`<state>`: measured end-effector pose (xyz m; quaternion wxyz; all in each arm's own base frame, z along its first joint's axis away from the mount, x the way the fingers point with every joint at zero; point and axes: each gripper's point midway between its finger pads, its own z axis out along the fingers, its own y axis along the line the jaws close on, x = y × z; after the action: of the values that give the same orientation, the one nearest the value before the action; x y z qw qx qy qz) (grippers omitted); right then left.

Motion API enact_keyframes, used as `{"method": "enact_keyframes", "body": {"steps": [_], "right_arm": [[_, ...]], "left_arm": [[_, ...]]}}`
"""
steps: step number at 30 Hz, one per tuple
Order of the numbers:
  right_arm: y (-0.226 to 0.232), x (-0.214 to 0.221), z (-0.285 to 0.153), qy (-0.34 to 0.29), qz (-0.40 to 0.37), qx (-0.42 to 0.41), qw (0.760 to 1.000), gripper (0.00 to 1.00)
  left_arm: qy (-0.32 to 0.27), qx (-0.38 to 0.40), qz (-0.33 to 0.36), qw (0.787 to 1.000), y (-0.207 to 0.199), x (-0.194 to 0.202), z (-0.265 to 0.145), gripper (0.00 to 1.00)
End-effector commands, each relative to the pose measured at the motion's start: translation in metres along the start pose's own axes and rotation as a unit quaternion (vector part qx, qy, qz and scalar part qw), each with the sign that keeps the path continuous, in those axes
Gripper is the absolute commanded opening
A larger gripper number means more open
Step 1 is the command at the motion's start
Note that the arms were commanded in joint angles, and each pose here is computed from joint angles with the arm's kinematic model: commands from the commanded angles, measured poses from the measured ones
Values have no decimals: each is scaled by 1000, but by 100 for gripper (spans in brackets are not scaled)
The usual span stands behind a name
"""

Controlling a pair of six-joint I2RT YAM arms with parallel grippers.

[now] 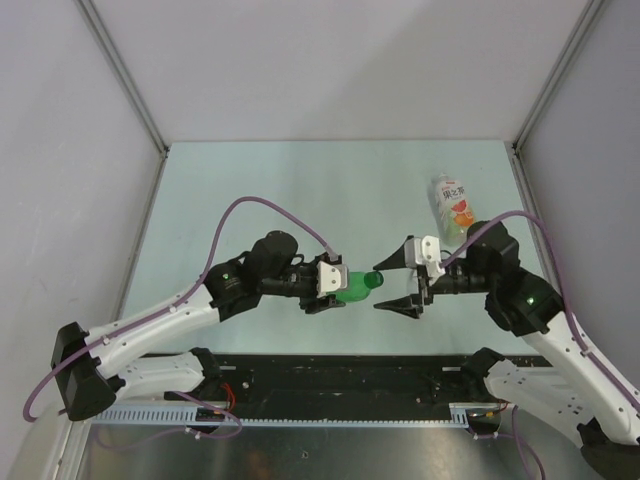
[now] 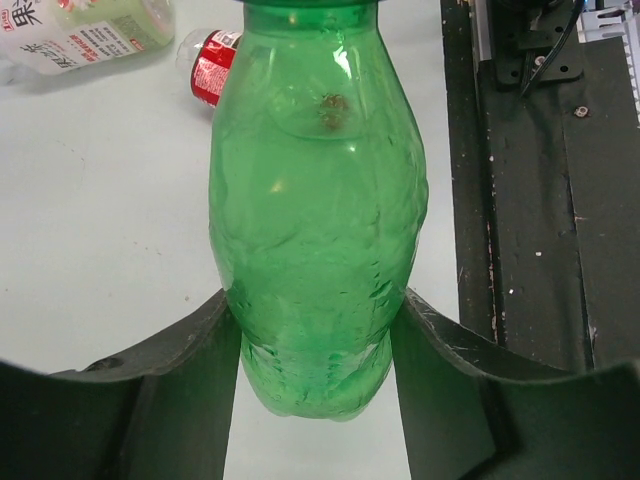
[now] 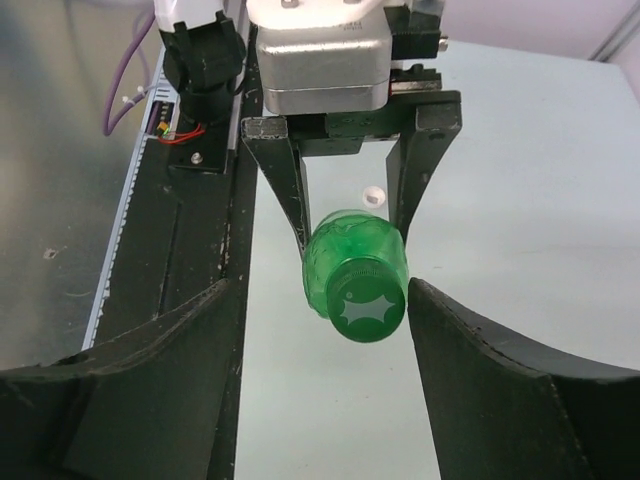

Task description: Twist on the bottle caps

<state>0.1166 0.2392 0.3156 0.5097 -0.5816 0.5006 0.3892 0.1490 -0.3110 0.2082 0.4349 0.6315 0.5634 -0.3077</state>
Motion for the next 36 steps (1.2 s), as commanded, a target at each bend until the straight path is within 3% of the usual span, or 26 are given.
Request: {"method": "enact_keyframes", "body": {"steps": [1,4,7,8,13,16,18,19,21,22,24,27,29,31,34,36], "right_arm": [[-2,3,7,7,-4,-2,1000,71],[-1,4,10,11,-1,-2,1000,60],[-1,5,11,15,4,3,1000,32],[-2,6,11,17,8,7,1000,27],[-13,10,14,26,60,41,997,11],[-39,15,19,27,133,117,984,2],[-65,22,20,21,208,193,959,1],[-81,27,18,14,262,248,933,0],[-103,37,13,-16,394,330,858,0],[-108,43,14,-35,467,356,809,0],[-115,59,18,-58,553,403,727,0],[-121,68,30,-88,586,449,669,0],[-125,63,33,-118,592,467,646,0],[-128,53,33,-147,588,474,638,0],[-133,34,31,-177,573,466,650,0],[-134,24,28,-183,555,457,670,12]], "left_arm": [[-25,4,22,999,-3,-15,-5,0],[-25,4,22,999,-2,-15,-6,0],[-25,0,21,999,-1,-15,-6,0],[-24,-3,20,999,0,-15,-7,0],[-25,-47,11,998,16,-23,-13,0],[-29,-124,-10,992,43,-33,-21,0],[-31,-170,-18,985,59,-37,-27,0],[-32,-191,-21,981,67,-38,-29,0],[-25,-238,-28,971,83,-34,-33,0],[-21,-263,-32,964,91,-31,-35,0],[-13,-304,-38,952,104,-24,-38,0],[-4,-341,-45,939,118,-17,-38,0],[9,-359,-48,932,124,-10,-37,0],[25,-372,-49,927,129,-2,-36,0],[44,-378,-50,923,131,10,-32,0],[50,-373,-48,925,129,15,-30,0]]}}
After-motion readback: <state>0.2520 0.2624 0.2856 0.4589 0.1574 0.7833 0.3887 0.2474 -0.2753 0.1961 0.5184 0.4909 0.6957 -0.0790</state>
